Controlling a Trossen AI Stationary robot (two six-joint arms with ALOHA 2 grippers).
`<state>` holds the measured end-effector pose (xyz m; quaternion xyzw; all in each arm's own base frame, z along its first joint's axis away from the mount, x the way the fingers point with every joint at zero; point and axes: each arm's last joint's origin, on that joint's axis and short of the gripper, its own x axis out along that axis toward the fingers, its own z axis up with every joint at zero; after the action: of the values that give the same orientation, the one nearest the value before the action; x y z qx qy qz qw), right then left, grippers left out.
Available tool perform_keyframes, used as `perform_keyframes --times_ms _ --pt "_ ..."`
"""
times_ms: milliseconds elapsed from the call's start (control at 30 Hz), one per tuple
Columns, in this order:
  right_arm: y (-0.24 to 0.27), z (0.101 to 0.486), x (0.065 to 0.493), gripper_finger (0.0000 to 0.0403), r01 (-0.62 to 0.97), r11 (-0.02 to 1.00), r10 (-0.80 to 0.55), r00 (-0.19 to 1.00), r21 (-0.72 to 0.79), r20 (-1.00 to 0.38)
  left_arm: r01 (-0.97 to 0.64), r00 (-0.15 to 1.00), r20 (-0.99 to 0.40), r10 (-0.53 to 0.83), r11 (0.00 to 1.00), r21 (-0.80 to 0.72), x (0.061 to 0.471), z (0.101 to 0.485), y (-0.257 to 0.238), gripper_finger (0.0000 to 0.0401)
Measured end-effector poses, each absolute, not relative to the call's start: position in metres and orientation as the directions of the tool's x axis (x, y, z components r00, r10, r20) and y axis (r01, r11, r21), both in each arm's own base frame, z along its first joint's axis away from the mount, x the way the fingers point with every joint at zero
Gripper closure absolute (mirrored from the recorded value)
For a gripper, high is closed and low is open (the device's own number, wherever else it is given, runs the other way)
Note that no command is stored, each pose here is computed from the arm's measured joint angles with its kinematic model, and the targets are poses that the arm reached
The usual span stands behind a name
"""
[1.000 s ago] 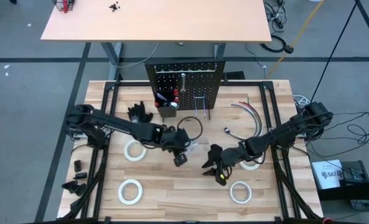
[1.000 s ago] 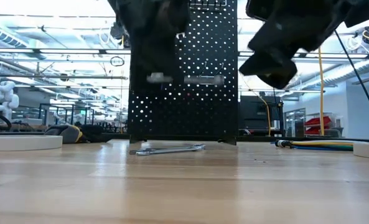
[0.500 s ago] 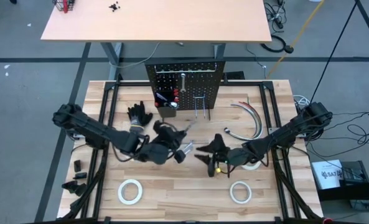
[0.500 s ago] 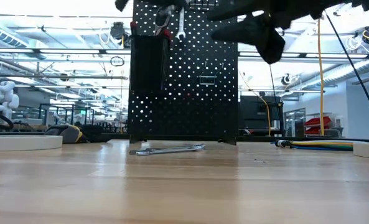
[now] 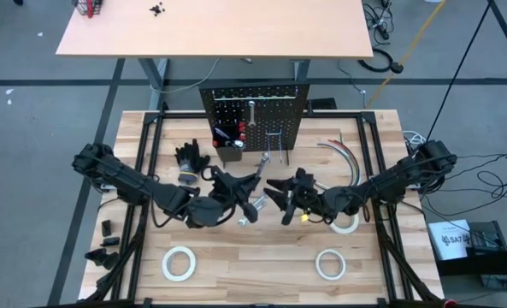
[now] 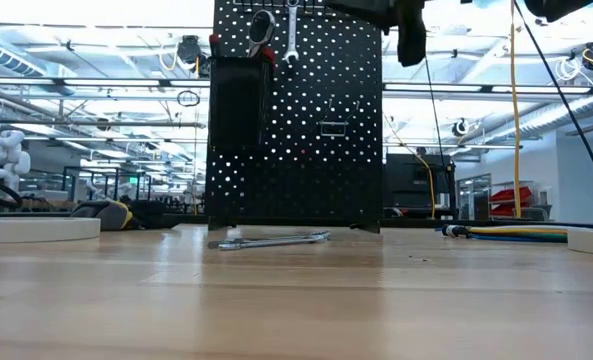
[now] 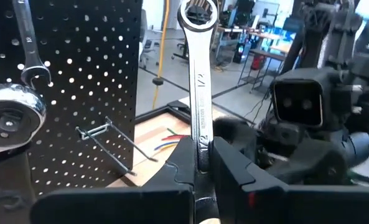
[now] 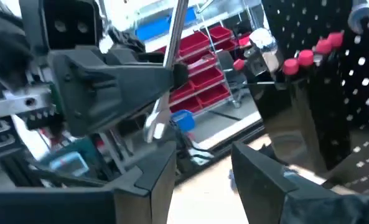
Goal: Hang tools onto peg board
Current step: Hang the wrench on the peg board
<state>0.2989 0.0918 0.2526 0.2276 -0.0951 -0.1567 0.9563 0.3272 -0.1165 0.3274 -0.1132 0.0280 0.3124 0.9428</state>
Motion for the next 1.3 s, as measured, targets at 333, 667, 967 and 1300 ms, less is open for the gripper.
perform_keyframes --times_ms 333,667,967,1300 --pt "0.091 0.274 0.293 0.0254 0.093 0.760 -0.358 0.886 0.643 0.295 -0.597 0.802 -0.134 0.582 0.783 -0.176 0.327 0.326 -0.116 0.0381" --pt "0.079 0.280 0.294 0.0254 0.089 0.752 -0.397 0.852 0.653 0.340 -0.603 0.798 -0.131 0.589 0.782 -0.157 0.328 0.326 -0.113 0.0381" --pt "0.071 0.280 0.299 0.0254 0.110 0.738 -0.416 0.851 0.666 0.320 -0.599 0.800 -0.137 0.584 0.789 -0.138 0.330 0.326 -0.109 0.0381" --pt "0.072 0.311 0.326 0.0254 0.235 0.789 -0.404 0.895 0.568 0.191 -0.572 0.818 -0.152 0.555 0.812 -0.118 0.333 0.325 -0.103 0.0381"
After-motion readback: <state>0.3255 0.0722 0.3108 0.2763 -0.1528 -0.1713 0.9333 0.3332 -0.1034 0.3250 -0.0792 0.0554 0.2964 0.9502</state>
